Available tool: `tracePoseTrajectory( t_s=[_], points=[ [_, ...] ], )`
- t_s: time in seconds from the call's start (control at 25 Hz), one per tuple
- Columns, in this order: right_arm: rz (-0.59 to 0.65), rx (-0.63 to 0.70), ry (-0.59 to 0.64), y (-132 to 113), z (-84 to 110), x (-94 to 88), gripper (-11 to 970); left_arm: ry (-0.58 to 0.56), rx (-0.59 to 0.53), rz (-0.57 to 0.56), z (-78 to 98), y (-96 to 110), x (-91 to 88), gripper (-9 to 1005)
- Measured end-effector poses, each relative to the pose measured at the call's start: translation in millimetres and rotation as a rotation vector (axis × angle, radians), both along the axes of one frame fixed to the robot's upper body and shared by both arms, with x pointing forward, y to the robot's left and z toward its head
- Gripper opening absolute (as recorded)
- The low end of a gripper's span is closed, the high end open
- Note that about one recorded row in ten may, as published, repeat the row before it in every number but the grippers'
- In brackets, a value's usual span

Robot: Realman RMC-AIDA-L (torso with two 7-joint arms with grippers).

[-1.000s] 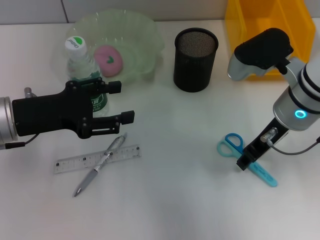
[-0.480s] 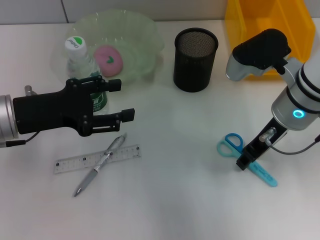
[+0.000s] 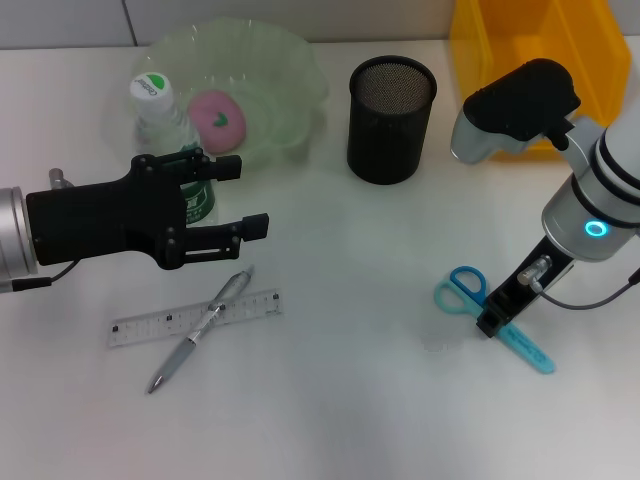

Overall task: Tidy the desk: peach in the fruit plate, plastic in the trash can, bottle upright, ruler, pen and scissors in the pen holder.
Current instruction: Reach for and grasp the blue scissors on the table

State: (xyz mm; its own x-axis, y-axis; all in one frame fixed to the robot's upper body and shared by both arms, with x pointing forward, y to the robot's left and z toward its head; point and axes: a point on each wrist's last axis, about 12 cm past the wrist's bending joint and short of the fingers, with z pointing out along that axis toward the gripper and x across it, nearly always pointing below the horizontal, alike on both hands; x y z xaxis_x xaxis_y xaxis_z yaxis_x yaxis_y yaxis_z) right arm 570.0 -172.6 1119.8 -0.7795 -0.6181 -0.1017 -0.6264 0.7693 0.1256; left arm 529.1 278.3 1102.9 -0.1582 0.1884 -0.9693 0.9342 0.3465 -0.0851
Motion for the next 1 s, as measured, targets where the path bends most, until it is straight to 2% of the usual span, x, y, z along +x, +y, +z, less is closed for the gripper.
tracePoseTrajectory(
  t_s=[0.36, 0.56, 1.0],
  points=[
    [0.01, -0.006, 0.003, 1, -1.0, -1.2, 314, -0.003, 0.0, -0.002, 0.7, -1, 0.6, 741],
    [0.016, -0.008, -0.001, 2, -0.9, -1.6, 218, -0.003, -0.001, -0.001, 0.7, 0, 0.6, 741],
    [0.001, 0.076, -0.147, -2, 15.3, -1.7, 233, -0.003, 0.001, 0.007, 0.4, 3, -1.0, 739]
  ],
)
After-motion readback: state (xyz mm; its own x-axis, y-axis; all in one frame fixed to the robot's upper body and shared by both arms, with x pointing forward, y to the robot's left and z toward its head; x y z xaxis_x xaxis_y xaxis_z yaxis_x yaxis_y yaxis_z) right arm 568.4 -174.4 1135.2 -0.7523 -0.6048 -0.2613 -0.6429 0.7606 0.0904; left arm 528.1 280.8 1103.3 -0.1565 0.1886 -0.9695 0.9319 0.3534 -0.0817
